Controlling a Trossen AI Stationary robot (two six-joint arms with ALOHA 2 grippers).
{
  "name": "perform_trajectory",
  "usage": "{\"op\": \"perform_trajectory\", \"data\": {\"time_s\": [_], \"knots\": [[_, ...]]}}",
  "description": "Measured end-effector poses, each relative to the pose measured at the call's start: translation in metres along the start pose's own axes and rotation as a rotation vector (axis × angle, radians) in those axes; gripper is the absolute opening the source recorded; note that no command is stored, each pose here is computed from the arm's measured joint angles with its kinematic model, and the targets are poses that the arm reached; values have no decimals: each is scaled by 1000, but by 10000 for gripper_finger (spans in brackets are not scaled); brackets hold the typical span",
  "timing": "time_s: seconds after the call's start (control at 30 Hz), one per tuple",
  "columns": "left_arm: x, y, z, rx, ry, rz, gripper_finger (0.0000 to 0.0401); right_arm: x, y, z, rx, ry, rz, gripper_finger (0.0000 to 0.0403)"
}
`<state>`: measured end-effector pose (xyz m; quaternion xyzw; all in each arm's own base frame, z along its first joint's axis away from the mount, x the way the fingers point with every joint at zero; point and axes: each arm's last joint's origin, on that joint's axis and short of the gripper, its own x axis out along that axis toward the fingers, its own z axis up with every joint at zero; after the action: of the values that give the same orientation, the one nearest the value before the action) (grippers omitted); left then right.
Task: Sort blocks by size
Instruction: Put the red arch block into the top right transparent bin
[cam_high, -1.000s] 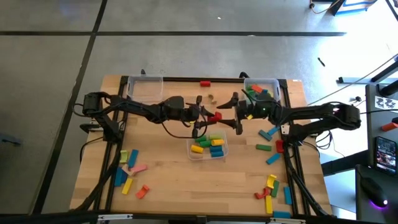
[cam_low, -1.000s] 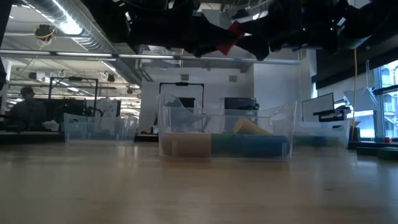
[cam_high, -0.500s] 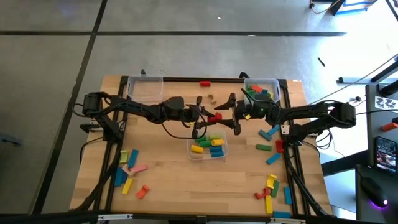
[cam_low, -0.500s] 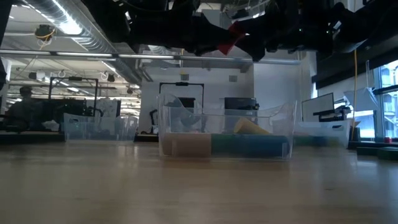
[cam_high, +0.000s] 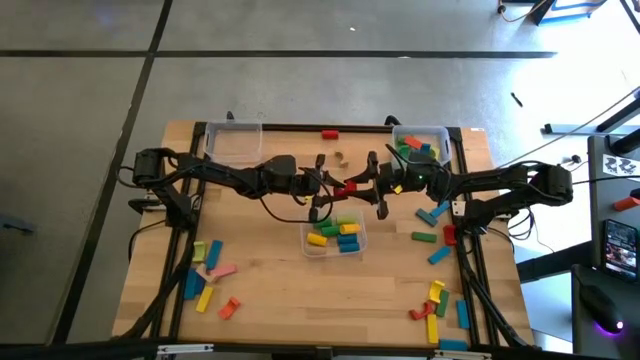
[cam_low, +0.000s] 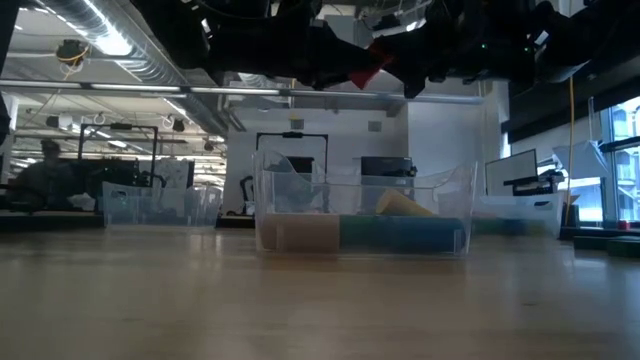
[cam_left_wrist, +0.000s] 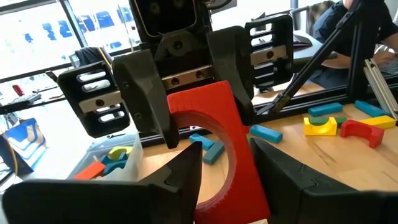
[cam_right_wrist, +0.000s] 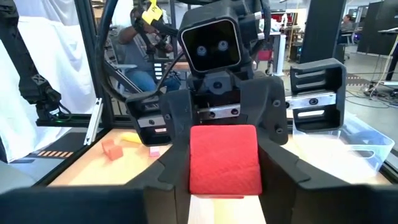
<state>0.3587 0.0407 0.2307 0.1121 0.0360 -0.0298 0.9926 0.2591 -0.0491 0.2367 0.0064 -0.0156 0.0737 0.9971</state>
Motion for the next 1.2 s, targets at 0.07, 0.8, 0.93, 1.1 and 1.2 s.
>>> {"op": "perform_trajectory", "data": {"time_s": [0.07, 0.8, 0.93, 1.1, 1.2], "knots": [[0, 0, 0, 0, 0, 0, 127, 0, 0, 0, 0, -1, 0, 132], [-15, 3, 13, -37, 84, 46, 227, 0, -1, 0, -10, -1, -19, 144], [-31, 7, 23, -36, 170, 96, 224, 0, -1, 0, -12, -2, -25, 137], [-49, 10, 32, -47, 239, 109, 224, 0, -2, 0, -29, 5, -61, 144], [-56, 14, 34, -58, 268, 117, 224, 0, -3, -1, -33, 6, -80, 143]]}}
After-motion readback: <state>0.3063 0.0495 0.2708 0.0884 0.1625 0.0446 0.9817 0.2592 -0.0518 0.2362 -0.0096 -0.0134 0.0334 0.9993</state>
